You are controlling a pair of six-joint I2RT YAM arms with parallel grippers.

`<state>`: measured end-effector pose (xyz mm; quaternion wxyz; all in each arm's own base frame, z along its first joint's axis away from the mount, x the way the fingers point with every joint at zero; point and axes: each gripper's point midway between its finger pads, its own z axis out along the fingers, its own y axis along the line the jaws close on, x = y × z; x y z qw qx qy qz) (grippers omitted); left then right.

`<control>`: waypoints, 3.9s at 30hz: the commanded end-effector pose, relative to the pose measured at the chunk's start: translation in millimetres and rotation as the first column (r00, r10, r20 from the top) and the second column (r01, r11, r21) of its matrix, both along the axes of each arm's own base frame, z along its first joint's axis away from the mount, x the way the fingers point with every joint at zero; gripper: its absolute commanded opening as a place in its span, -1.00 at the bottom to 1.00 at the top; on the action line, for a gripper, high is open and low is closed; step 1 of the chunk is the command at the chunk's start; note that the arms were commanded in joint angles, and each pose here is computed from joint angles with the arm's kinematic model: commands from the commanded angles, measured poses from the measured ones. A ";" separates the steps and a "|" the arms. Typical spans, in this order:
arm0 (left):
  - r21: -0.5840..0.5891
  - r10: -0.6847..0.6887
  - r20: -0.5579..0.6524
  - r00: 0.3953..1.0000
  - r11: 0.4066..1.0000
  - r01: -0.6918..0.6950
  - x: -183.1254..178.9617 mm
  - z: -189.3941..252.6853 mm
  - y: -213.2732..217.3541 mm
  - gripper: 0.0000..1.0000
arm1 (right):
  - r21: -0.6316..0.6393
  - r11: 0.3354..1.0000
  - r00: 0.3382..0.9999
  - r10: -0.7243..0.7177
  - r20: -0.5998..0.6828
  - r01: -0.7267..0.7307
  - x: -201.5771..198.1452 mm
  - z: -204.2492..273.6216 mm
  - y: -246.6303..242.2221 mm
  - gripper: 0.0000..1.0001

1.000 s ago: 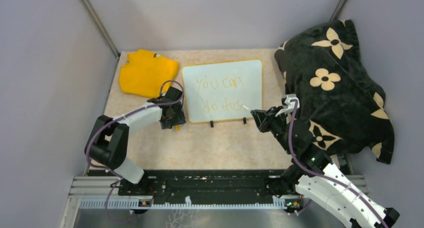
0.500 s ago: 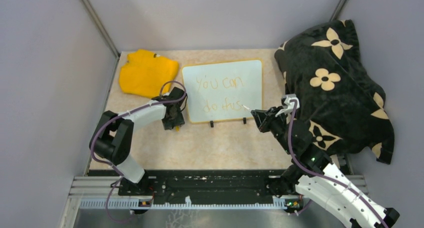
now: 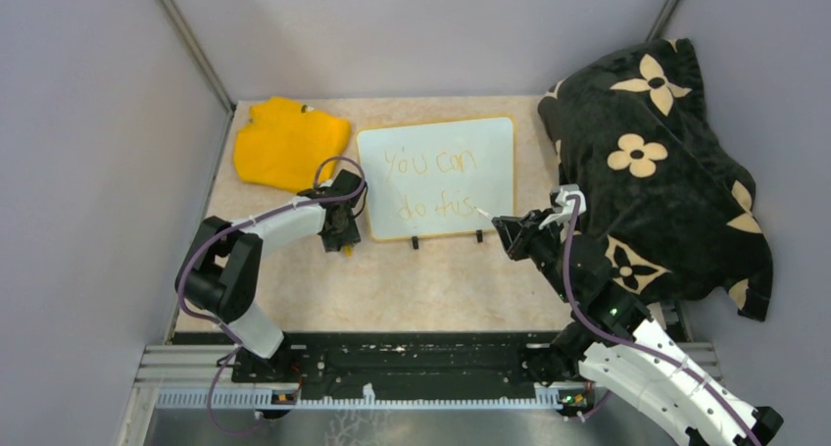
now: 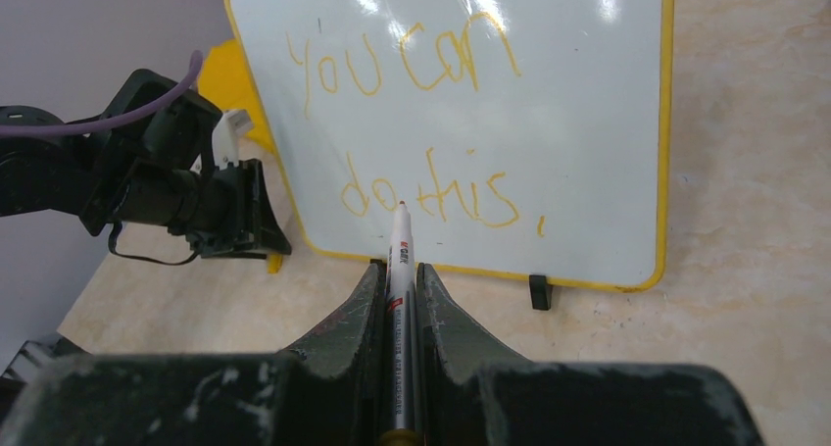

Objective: Write a sentence on the whiteboard
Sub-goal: Close the whiteboard marker at the center of the board.

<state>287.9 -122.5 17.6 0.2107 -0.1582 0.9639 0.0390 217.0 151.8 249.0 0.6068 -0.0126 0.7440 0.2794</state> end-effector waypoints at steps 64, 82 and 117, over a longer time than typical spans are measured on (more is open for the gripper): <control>-0.023 0.054 -0.052 0.997 0.998 -0.055 -36.0 -9.5 9.8 -1.00 | 0.018 1.000 1.000 0.002 0.030 -0.002 -3.2 16.3 -1.9 -1.00; -0.185 0.010 0.327 0.945 0.981 0.054 -20.1 128.9 6.5 -1.00 | 0.022 1.000 0.999 0.004 0.042 -0.005 -1.8 21.2 -0.4 -1.00; -0.403 0.233 0.914 0.331 0.450 0.797 -52.1 382.7 -82.9 -1.00 | 0.219 0.972 0.917 -0.004 0.399 -0.091 10.6 164.8 24.8 -1.00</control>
